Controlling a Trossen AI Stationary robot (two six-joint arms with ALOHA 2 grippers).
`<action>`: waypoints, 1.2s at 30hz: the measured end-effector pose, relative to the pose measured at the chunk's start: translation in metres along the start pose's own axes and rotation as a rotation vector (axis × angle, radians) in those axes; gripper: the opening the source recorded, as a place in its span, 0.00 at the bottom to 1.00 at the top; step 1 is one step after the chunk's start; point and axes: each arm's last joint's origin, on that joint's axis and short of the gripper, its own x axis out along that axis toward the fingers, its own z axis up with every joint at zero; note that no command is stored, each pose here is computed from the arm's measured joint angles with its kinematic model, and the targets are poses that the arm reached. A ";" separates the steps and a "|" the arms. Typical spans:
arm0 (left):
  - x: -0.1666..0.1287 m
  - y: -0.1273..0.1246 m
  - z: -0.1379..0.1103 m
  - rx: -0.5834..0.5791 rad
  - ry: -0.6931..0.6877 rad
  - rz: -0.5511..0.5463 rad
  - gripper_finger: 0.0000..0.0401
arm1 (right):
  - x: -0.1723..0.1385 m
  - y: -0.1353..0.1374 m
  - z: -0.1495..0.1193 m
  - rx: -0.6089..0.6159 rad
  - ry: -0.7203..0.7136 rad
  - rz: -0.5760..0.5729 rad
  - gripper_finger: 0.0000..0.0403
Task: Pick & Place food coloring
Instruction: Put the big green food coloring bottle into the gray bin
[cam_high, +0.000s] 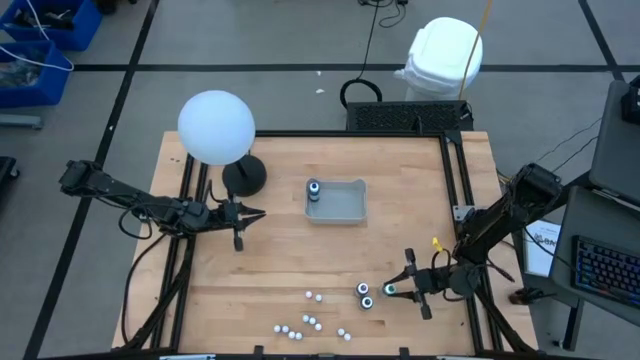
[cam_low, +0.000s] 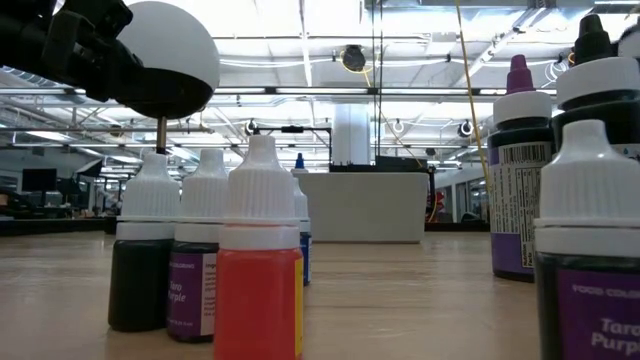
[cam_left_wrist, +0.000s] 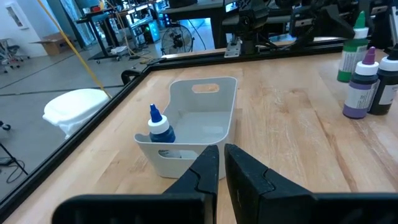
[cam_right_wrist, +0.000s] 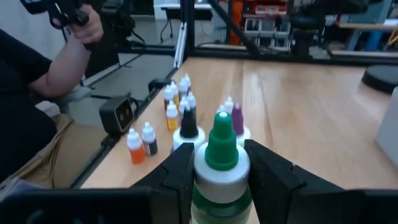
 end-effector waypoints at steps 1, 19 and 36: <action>0.000 0.000 0.000 0.000 0.000 0.000 0.09 | 0.000 -0.001 0.003 -0.004 -0.004 -0.004 0.27; 0.000 0.000 0.000 0.005 -0.001 0.000 0.09 | 0.020 -0.030 0.075 -0.001 0.032 -0.137 0.27; 0.000 0.000 0.000 0.014 -0.001 0.000 0.09 | 0.048 -0.078 0.118 -0.009 -0.024 -0.138 0.28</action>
